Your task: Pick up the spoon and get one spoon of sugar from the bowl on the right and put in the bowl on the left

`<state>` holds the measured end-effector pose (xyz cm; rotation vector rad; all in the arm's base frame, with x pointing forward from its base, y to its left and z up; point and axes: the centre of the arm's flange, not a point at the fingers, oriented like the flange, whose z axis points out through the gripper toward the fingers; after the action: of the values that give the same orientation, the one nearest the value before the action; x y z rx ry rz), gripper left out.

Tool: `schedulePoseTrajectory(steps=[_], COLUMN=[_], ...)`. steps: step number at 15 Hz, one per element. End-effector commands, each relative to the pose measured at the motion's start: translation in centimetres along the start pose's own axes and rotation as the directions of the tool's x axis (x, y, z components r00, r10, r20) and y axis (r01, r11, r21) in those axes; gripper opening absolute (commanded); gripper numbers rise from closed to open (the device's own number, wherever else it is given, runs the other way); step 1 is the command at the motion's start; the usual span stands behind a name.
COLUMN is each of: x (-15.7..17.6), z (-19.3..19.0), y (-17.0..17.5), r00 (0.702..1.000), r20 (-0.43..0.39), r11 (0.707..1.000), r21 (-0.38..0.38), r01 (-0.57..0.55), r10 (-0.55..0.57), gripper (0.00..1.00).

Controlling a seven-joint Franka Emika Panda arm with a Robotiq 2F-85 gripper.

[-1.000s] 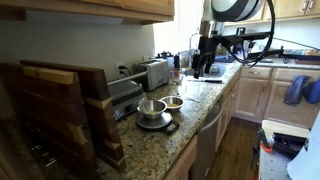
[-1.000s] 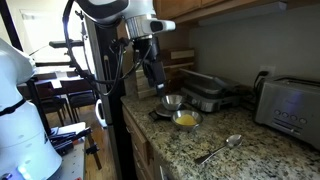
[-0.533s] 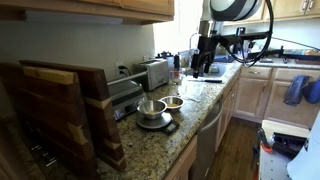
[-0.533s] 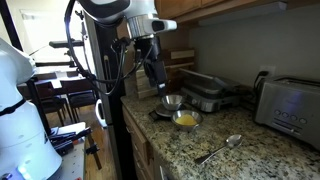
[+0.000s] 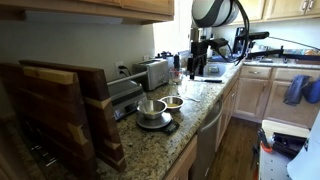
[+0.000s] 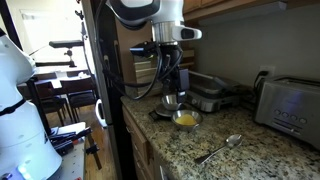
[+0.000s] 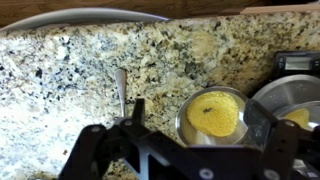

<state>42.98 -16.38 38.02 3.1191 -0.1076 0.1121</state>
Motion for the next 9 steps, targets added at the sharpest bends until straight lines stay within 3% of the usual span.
schedulePoseTrajectory(steps=[1,9], x=[4.0,9.1], z=[2.8,8.9], y=[2.7,7.3], r00=[0.998,1.0], r20=[0.048,-0.006], r11=[0.999,0.995], r21=[-0.021,-0.095], r01=[0.03,-0.009], r10=[-0.029,0.008], gripper=[1.0,1.0])
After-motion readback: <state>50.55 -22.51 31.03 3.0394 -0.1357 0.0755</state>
